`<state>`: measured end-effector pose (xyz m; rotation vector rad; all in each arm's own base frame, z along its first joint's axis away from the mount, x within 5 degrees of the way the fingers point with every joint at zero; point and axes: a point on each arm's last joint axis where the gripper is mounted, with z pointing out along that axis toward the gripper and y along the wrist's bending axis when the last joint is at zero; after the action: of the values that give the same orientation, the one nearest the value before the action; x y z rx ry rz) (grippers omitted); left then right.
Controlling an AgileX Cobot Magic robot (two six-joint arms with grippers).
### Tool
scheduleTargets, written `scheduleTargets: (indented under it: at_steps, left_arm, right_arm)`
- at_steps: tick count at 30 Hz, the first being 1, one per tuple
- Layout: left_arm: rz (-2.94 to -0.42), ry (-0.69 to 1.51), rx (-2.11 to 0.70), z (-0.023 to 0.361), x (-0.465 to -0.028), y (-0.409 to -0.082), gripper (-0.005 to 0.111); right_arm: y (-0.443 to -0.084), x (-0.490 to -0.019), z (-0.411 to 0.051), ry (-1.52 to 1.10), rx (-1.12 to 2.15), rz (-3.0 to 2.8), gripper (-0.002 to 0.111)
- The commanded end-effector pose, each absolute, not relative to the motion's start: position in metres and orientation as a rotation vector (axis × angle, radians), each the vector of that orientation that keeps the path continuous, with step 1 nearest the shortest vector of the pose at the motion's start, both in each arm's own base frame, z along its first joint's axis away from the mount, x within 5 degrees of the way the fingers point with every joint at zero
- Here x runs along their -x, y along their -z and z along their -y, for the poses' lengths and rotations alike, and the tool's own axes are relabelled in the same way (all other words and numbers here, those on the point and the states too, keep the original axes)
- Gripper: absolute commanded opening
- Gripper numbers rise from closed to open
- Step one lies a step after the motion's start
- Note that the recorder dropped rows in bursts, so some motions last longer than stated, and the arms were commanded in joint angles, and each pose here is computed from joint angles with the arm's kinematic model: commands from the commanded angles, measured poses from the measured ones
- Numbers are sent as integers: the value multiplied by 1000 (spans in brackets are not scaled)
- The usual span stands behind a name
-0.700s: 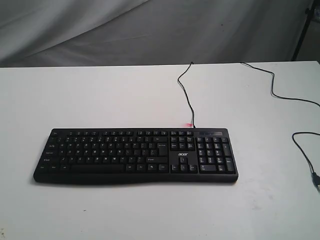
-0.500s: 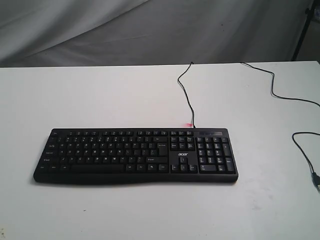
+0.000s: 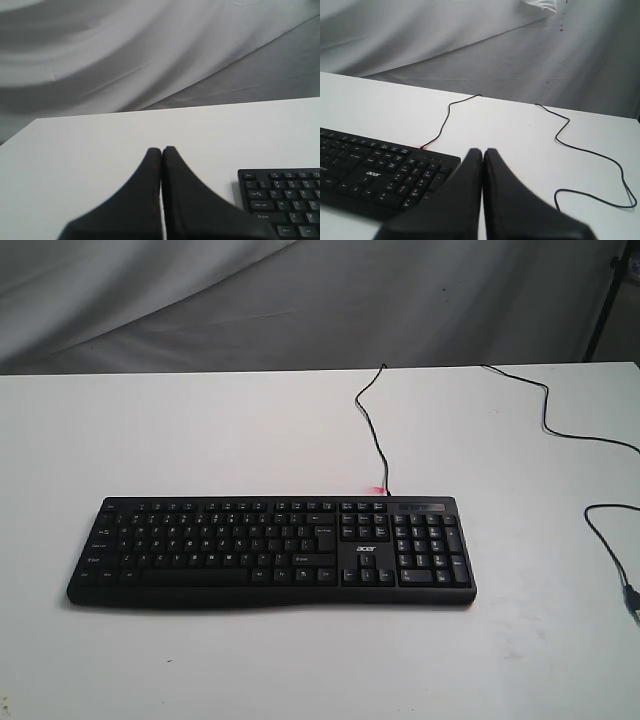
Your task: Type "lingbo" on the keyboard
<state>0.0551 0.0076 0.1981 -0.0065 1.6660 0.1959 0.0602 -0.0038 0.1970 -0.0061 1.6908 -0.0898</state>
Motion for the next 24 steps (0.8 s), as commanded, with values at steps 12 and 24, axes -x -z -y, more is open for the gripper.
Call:
scheduleTargets:
  at_steps: [12,24]
  left_arm:
    - [-1670,-190,6,-7,-56,-197,1]
    - [-1670,-190,6,-7,-56,-197,1]
  right_arm:
    - [-194,-60,3,-5,-85,-1711,0]
    - [-291,-35,0,-47,-90,-1607,0]
